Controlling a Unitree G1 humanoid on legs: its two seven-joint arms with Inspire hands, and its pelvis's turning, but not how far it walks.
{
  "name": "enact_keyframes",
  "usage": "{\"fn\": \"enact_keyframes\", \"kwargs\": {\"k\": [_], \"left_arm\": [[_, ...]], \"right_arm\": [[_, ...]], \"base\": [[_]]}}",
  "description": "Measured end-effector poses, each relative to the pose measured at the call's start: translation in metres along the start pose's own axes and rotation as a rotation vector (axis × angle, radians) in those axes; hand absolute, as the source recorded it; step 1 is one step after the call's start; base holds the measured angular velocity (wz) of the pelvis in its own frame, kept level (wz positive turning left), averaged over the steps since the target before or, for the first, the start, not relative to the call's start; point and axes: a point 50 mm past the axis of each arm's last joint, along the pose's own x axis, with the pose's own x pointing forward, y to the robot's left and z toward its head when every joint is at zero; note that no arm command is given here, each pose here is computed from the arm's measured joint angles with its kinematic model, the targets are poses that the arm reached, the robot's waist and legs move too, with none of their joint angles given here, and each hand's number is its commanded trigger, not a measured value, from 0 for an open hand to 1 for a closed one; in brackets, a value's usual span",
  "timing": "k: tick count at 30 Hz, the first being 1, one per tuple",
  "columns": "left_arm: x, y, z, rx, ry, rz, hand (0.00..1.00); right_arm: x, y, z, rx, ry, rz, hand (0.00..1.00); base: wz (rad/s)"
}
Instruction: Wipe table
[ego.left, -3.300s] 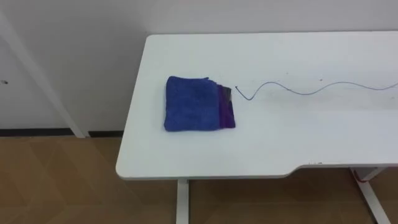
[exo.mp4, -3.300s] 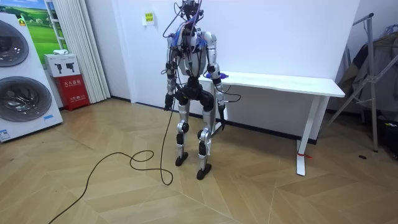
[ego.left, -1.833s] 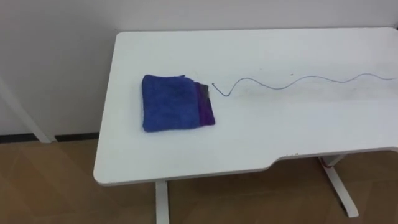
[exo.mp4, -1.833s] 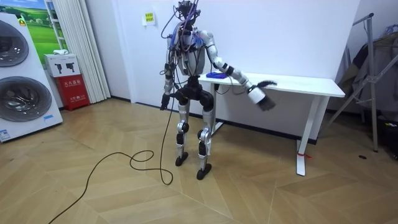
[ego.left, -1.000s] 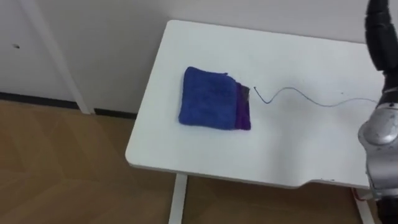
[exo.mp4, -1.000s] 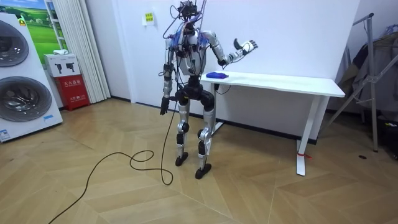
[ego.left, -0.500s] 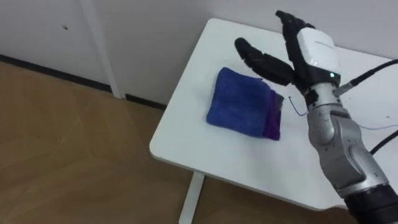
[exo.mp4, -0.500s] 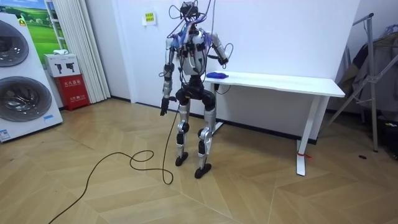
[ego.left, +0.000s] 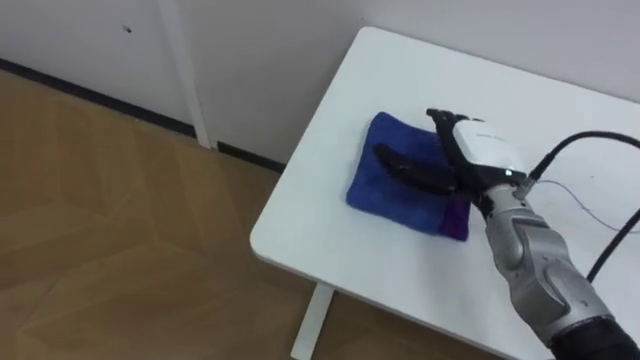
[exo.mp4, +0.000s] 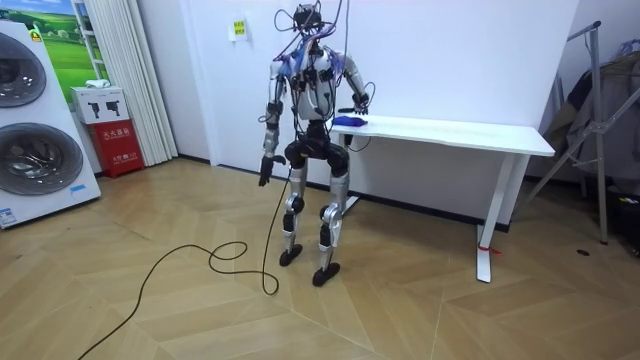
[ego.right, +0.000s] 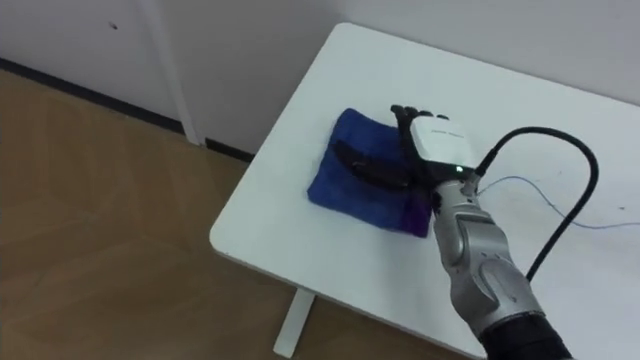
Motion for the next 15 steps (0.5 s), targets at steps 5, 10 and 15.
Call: {"fn": "enact_keyframes", "kwargs": {"k": [5, 10, 15], "left_arm": [[0.000, 0.002, -0.006, 0.001, 0.010, -0.009, 0.00], [0.000, 0.000, 0.002, 0.017, -0.018, -0.024, 0.00], [0.001, 0.001, 0.006, 0.015, -0.027, -0.017, 0.00]], "right_arm": [[-0.012, 0.023, -0.009, -0.052, 0.008, 0.070, 0.00], [-0.020, 0.033, -0.018, -0.067, 0.045, 0.103, 0.00], [-0.025, 0.037, -0.022, -0.095, 0.052, 0.107, 0.00]], "base": [[-0.23], [0.19], [0.04]]}}
